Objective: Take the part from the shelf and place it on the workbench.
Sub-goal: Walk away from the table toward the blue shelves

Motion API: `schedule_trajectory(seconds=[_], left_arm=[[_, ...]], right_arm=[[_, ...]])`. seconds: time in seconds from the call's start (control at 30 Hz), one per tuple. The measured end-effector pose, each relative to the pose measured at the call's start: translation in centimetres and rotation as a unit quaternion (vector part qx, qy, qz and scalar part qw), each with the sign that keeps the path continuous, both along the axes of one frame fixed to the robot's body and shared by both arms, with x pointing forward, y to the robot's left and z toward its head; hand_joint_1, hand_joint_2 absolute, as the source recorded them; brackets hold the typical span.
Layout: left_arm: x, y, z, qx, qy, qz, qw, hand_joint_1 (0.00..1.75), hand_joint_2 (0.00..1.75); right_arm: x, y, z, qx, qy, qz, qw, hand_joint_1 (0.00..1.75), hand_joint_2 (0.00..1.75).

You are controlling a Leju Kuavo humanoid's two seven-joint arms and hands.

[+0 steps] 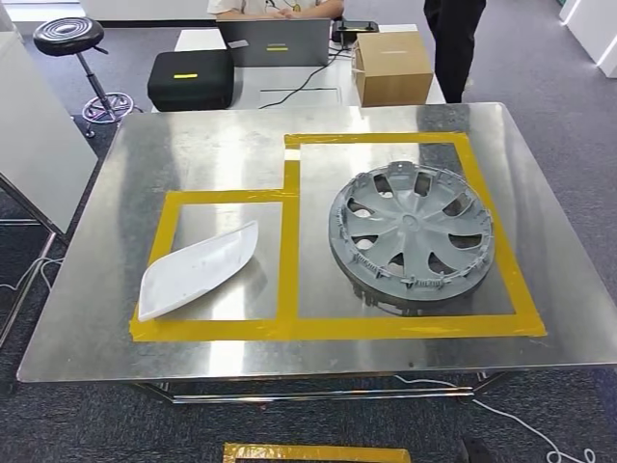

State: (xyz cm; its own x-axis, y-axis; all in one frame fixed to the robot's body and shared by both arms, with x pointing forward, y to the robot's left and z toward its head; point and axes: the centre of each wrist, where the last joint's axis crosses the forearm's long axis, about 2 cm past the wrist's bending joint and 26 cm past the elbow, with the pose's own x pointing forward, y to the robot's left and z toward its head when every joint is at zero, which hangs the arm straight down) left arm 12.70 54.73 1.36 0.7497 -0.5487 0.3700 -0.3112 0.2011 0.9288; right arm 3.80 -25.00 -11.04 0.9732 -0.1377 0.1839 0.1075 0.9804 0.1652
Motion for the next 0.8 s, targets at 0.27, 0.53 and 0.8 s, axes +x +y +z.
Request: schedule_trajectory(seconds=[0.27,0.53,0.8], left_arm=[[-3.4,-2.3,-4.1,-0.06,0.123,0.02,0.99,0.0,0.0],[-5.6,-5.7,-7.0,-0.117,0.21,0.027,0.97,0.0,0.0],[-6.4,-9.5,-8.9,-0.173,0.262,0.016,0.949,0.0,0.0]], right_arm=[[-0.1,0.0,0.0,-0.001,0.002,-0.014,1.0,0.0,0.0],[-0.1,0.0,0.0,-0.003,0.004,-0.019,1.0,0.0,0.0],[-0.1,0.2,0.0,-0.002,0.008,-0.022,1.0,0.0,0.0]])
